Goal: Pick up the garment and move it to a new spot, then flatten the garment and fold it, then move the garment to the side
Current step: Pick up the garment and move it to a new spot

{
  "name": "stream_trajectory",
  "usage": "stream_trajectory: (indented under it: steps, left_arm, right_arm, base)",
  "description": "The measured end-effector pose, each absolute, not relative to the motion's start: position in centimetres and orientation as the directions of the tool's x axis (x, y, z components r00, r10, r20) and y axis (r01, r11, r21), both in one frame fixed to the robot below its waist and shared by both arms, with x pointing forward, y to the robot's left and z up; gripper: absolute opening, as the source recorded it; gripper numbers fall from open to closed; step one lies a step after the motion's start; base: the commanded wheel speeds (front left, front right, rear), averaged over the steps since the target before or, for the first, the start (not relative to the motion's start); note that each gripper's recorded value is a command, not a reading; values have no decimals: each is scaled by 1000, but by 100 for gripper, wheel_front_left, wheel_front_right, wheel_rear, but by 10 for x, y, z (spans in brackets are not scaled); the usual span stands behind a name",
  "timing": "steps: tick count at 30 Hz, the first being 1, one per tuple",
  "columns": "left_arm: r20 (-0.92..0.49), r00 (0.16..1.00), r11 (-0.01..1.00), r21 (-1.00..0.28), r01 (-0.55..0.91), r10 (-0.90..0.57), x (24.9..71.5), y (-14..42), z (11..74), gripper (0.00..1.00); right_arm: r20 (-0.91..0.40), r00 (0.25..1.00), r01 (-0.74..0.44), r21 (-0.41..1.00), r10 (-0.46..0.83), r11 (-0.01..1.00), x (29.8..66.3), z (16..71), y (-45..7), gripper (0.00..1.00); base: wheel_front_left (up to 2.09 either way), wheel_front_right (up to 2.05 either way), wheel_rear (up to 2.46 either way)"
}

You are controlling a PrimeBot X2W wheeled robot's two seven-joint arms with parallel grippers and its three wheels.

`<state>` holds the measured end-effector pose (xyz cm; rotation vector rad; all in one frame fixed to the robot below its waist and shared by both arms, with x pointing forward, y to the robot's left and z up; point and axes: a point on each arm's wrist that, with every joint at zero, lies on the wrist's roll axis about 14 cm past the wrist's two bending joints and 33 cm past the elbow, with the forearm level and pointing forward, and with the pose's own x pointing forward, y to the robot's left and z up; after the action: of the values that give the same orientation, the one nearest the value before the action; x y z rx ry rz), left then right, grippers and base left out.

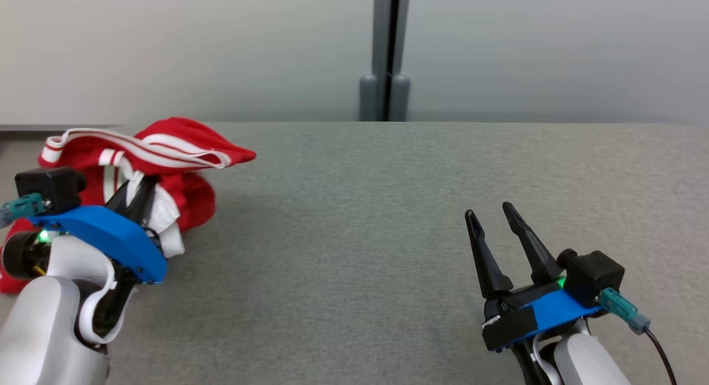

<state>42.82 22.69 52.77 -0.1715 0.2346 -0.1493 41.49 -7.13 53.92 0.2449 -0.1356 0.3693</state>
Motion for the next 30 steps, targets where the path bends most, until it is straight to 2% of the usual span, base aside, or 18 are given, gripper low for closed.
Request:
stream_trajectory:
  steps: [6, 8, 12, 21, 24, 30]
  left_arm:
    - [-58, 921, 907, -210, 365, -384, 434, 142, 584, 0]
    - [-31, 879, 866, -192, 462, -476, 434, 102, 596, 0]
    - [-5, 817, 797, -226, 560, -576, 434, 49, 597, 0]
    - [-84, 707, 705, -223, 673, -702, 431, -40, 527, 0]
    - [-101, 671, 666, -294, 685, -735, 424, -62, 503, 0]
    - [-256, 635, 685, -261, 681, -729, 421, -65, 436, 0]
  right_arm:
    - [167, 955, -277, 213, 245, 937, 405, 537, -108, 100]
    - [166, 966, -231, 210, 198, 950, 401, 537, -125, 100]
    - [176, 974, -180, 199, 145, 963, 395, 540, -146, 100]
    - [193, 981, -53, 199, 14, 979, 380, 547, -192, 100]
    - [197, 980, -25, 198, -15, 980, 377, 549, -202, 100]
    - [193, 981, -21, 206, -19, 978, 378, 547, -203, 100]
  base:
    - [0, 0, 0]
    - [0, 0, 0]
    - [0, 0, 0]
    - [0, 0, 0]
    - [0, 0, 0]
    - [0, 0, 0]
